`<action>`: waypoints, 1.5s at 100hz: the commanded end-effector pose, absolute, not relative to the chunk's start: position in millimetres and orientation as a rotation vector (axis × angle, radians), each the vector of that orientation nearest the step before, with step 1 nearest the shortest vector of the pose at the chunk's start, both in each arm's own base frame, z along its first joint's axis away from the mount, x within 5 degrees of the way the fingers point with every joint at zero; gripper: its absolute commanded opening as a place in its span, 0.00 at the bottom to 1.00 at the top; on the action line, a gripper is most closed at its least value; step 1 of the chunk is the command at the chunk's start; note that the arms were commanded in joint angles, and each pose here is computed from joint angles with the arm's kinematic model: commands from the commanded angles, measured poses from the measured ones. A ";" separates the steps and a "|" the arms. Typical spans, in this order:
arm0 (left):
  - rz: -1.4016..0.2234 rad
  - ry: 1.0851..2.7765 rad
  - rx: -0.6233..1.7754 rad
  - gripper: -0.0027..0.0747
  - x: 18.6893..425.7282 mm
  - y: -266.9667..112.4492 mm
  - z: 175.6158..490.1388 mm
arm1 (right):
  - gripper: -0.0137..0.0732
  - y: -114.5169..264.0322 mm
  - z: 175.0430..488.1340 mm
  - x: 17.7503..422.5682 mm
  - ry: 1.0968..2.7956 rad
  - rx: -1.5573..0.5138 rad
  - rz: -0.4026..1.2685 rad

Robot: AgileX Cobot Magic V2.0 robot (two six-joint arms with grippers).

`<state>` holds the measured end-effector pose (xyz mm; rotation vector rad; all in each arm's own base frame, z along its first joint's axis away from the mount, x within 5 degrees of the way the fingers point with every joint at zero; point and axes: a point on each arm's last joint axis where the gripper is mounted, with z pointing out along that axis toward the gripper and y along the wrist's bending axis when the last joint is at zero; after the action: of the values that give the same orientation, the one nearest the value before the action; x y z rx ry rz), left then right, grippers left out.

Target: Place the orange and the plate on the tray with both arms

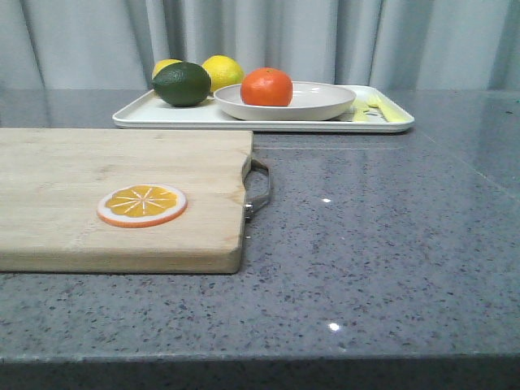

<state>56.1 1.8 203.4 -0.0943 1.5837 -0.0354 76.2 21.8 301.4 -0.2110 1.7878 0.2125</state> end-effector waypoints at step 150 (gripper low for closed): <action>-0.040 1.484 -0.099 0.01 53.5 2.2 209.2 | 0.08 3.4 235.6 64.7 1.373 -0.054 0.016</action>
<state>56.1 1.8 203.4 -0.0943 1.5837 -0.0354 68.1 4.7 229.6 -0.0662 1.4736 0.0376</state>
